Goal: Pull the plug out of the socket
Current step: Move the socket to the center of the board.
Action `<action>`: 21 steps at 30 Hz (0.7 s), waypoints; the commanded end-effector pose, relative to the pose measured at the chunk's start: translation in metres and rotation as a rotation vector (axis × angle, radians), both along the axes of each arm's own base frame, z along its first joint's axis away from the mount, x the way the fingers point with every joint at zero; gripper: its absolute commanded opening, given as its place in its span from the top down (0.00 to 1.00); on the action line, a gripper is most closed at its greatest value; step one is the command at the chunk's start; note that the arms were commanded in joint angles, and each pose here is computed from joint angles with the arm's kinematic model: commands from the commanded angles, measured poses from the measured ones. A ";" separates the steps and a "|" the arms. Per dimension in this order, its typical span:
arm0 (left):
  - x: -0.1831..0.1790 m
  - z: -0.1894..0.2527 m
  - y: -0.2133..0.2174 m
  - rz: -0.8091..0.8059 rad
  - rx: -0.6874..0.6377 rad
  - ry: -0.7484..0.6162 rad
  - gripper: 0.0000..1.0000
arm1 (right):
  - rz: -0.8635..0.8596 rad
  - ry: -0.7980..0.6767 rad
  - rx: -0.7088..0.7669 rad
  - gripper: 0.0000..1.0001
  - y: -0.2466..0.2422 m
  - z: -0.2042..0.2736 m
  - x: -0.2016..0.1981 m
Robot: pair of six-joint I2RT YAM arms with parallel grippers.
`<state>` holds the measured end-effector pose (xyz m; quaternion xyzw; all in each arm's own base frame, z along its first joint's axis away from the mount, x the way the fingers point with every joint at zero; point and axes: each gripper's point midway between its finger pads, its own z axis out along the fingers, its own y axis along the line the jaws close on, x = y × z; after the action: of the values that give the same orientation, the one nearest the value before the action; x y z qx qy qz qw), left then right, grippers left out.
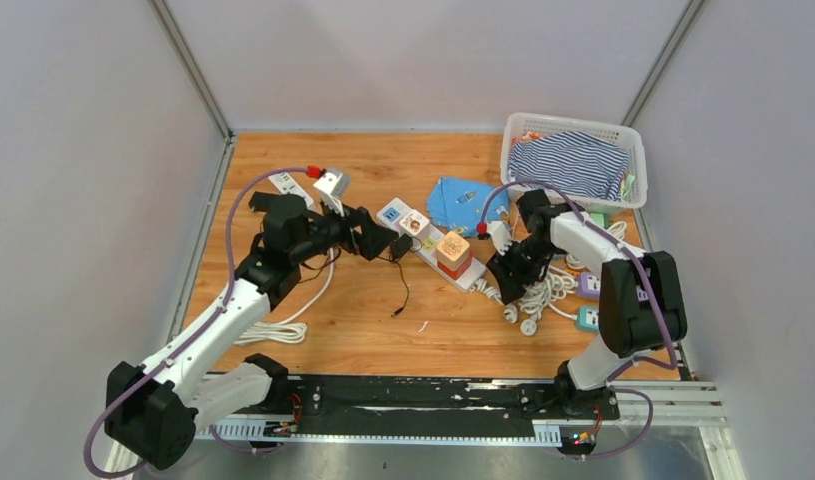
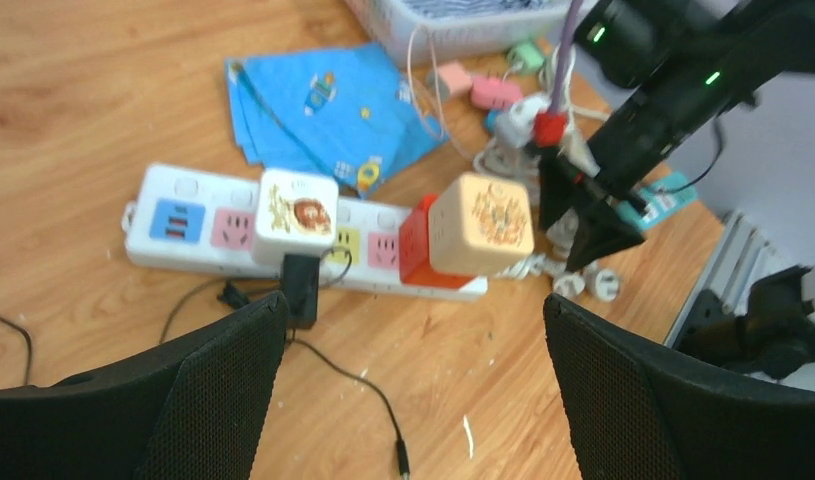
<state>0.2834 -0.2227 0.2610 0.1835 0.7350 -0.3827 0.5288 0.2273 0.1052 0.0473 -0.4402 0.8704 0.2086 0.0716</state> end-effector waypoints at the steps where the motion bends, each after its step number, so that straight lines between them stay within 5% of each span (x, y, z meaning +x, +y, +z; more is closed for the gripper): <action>1: -0.003 -0.043 0.006 0.072 0.115 0.006 0.00 | 0.012 -0.059 0.073 0.34 0.006 0.029 -0.002; 15: -0.008 -0.088 0.002 0.032 0.157 0.062 0.00 | 0.086 -0.394 0.514 0.25 0.075 0.187 0.025; 21: -0.013 -0.078 -0.007 0.013 0.081 0.113 0.00 | 0.109 -0.391 0.434 0.19 0.101 0.181 0.033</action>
<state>0.2739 -0.2191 0.1730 0.1879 0.7897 -0.3240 0.4859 0.2613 0.1847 0.2344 -0.4905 0.7419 0.3020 0.3431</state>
